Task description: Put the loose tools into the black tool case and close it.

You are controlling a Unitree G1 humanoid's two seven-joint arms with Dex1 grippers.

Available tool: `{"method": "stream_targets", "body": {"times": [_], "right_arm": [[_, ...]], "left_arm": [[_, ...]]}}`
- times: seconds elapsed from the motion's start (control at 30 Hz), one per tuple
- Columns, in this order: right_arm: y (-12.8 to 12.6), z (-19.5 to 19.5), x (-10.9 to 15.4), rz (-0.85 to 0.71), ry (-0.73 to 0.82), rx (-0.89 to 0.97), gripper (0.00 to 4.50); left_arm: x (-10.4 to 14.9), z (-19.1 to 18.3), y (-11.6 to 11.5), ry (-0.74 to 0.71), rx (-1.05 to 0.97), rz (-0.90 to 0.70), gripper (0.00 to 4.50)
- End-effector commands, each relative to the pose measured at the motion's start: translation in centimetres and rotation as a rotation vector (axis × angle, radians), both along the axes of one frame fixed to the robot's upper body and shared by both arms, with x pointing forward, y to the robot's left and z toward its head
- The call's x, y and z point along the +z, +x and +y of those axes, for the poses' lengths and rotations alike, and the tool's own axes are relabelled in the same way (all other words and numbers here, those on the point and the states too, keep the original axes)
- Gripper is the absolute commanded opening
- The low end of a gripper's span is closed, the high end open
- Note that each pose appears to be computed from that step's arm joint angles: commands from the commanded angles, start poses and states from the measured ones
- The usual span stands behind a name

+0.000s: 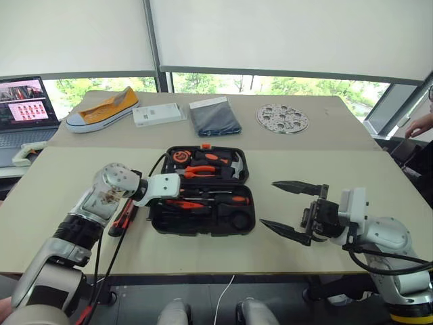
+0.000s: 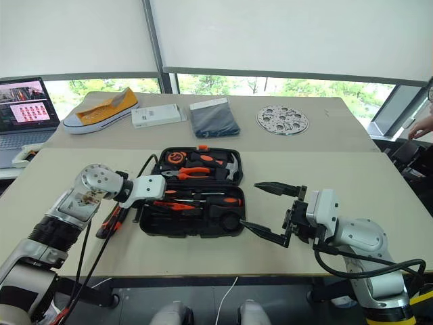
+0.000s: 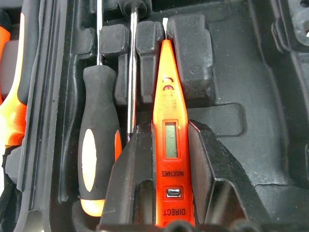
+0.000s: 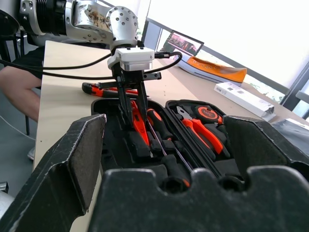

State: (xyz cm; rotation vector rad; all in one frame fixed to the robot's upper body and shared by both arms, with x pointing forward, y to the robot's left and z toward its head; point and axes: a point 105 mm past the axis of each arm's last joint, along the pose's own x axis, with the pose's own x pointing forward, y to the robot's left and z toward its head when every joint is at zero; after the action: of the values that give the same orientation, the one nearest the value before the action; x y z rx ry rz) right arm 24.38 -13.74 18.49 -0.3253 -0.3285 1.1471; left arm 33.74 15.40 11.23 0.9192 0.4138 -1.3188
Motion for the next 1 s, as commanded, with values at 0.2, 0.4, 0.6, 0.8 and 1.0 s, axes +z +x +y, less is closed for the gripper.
{"method": "stream_targets", "body": {"times": [0.2,0.4,0.6,0.8,1.0], "right_arm": [[-0.2,0.4,0.8,-0.031,0.005,0.018,4.50],[0.1,0.6,0.9,-0.028,0.006,0.018,4.50],[0.2,0.8,0.9,-0.024,0.008,0.021,4.50],[0.1,0.9,0.8,-0.015,0.008,0.020,4.50],[0.0,0.7,0.6,-0.003,0.002,0.017,4.50]], "left_arm": [[0.9,-0.4,-1.1,-0.231,-0.054,0.021,2.60],[3.5,0.3,-0.2,-0.395,-0.042,-0.051,2.60],[3.0,0.2,0.4,-0.527,0.026,-0.036,1.95],[0.9,0.3,0.3,-0.523,0.089,-0.003,0.08],[-1.8,0.9,-0.7,-0.419,0.068,0.031,0.08]]}}
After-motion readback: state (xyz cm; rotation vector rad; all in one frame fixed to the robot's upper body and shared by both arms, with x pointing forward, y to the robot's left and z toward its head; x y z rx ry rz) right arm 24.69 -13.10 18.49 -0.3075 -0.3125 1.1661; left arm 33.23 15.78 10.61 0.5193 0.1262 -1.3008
